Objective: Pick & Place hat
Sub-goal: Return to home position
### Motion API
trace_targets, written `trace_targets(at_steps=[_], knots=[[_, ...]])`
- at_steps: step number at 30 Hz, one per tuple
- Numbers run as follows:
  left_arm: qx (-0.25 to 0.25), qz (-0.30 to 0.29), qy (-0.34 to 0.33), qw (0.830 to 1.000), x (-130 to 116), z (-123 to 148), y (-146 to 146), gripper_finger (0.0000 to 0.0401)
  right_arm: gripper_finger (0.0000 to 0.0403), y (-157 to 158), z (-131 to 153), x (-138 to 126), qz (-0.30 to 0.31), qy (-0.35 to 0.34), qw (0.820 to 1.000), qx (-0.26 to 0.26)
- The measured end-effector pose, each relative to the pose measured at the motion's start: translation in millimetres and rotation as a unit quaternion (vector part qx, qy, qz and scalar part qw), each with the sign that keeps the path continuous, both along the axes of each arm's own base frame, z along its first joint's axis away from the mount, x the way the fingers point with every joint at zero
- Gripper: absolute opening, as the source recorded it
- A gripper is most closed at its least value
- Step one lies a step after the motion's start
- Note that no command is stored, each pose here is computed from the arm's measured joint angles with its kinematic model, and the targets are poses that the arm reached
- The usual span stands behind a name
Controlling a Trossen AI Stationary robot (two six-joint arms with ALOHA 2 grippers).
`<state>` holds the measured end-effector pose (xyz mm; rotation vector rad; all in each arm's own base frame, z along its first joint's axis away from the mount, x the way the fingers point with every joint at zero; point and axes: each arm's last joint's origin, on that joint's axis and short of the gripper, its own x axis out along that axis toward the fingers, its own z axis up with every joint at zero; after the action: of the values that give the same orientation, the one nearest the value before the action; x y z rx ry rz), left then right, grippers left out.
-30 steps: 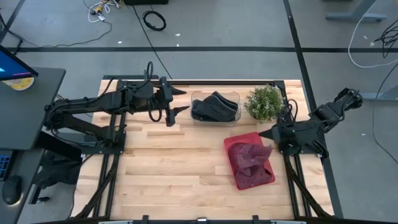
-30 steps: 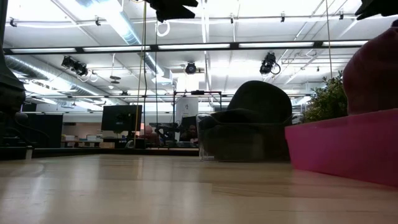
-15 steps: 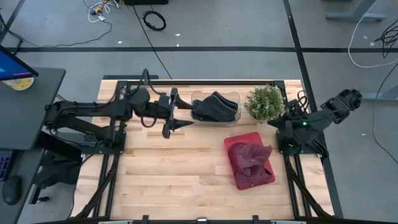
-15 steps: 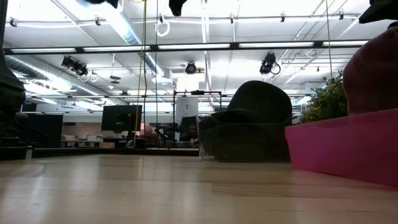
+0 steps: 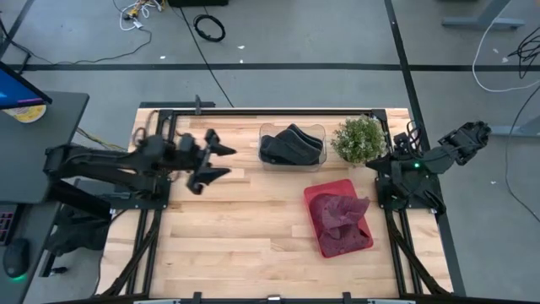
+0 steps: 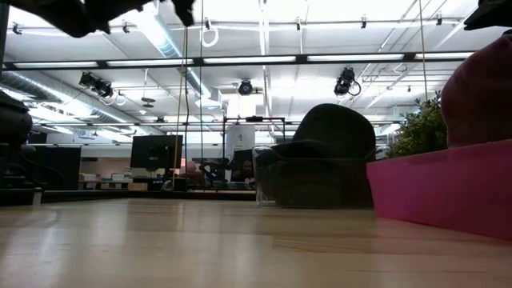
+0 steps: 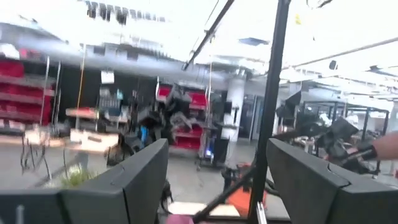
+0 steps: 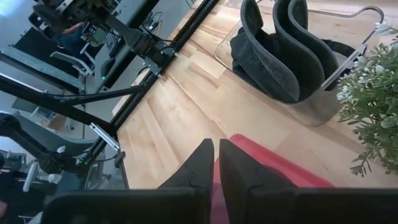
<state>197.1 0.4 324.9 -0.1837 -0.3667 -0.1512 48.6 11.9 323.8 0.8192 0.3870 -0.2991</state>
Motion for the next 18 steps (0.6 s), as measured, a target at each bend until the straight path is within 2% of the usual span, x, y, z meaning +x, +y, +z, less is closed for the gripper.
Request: trace_targets(at_steps=[4,10,18], knots=[[0.013,0.007,-0.006,1.000,-26,-5,-1,0.0277,0.0029,0,0,0,0.000,0.000,1.000,0.000],[0.010,0.056,-0.028,0.998,-60,-24,-3,0.0277,0.0029,0,0,0,0.000,0.000,1.000,0.000],[0.007,0.069,-0.052,0.996,-86,-52,-8,0.0277,0.0029,0,0,0,-0.007,-0.002,1.000,0.012]])
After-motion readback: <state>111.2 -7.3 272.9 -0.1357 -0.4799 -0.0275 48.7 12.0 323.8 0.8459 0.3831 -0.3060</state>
